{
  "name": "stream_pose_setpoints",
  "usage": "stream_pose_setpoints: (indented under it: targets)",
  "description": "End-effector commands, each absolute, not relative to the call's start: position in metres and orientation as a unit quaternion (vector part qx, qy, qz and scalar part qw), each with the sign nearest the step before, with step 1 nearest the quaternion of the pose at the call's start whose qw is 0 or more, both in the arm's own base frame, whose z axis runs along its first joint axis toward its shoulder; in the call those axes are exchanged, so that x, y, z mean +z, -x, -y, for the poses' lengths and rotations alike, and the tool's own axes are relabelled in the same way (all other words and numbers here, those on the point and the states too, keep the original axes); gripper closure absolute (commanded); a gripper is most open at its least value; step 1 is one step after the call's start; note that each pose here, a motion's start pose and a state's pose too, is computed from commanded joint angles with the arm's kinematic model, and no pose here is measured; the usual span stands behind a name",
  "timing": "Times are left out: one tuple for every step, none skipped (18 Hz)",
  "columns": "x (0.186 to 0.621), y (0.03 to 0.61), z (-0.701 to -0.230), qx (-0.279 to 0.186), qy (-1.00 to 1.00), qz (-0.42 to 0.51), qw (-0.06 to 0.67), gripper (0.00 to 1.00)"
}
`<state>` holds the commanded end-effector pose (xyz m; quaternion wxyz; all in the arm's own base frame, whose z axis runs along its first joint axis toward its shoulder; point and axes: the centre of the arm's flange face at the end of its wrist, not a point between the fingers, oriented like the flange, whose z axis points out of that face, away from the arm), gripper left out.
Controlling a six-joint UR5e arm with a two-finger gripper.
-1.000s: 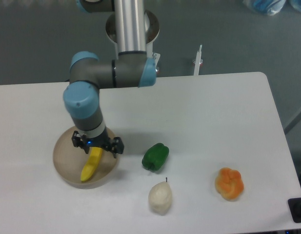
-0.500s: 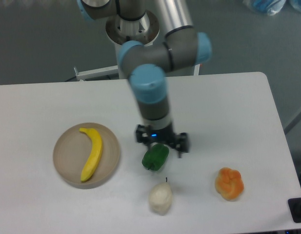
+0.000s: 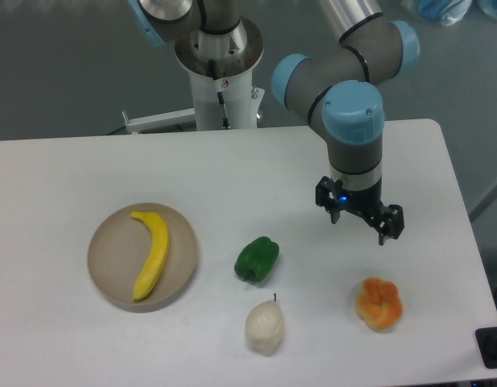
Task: Place bananas on a plate
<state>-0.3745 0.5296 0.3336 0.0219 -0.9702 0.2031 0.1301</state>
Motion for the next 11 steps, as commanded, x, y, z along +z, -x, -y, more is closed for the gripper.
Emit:
stream_pose_setpoints:
  targets:
    - [0.3323, 0.3751, -0.5302, 0.129, 0.97, -0.204, 0.021, 0.0]
    - [0.3329, 0.3753, -0.5304, 0.131, 0.97, -0.203, 0.023, 0.0]
    - [0.3338, 0.3757, -0.5308, 0.135, 0.97, -0.203, 0.025, 0.0]
    - [0.3336, 0.3757, -0.5308, 0.136, 0.969, -0.203, 0.026, 0.0]
    - [0.3331, 0.3755, -0.5306, 0.136, 0.97, -0.202, 0.026, 0.0]
    - [0.3321, 0.3757, -0.5308, 0.135, 0.97, -0.201, 0.025, 0.0]
    - [0.3314, 0.3746, -0.5312, 0.134, 0.97, -0.201, 0.026, 0.0]
    - [0.3315, 0.3746, -0.5313, 0.135, 0.97, -0.2, 0.026, 0.0]
    - [0.332, 0.3753, -0.532, 0.135, 0.97, -0.198, 0.027, 0.0]
    - [0.3311, 0.3747, -0.5327, 0.135, 0.97, -0.198, 0.027, 0.0]
    - [0.3297, 0.3754, -0.5334, 0.137, 0.97, -0.197, 0.029, 0.0]
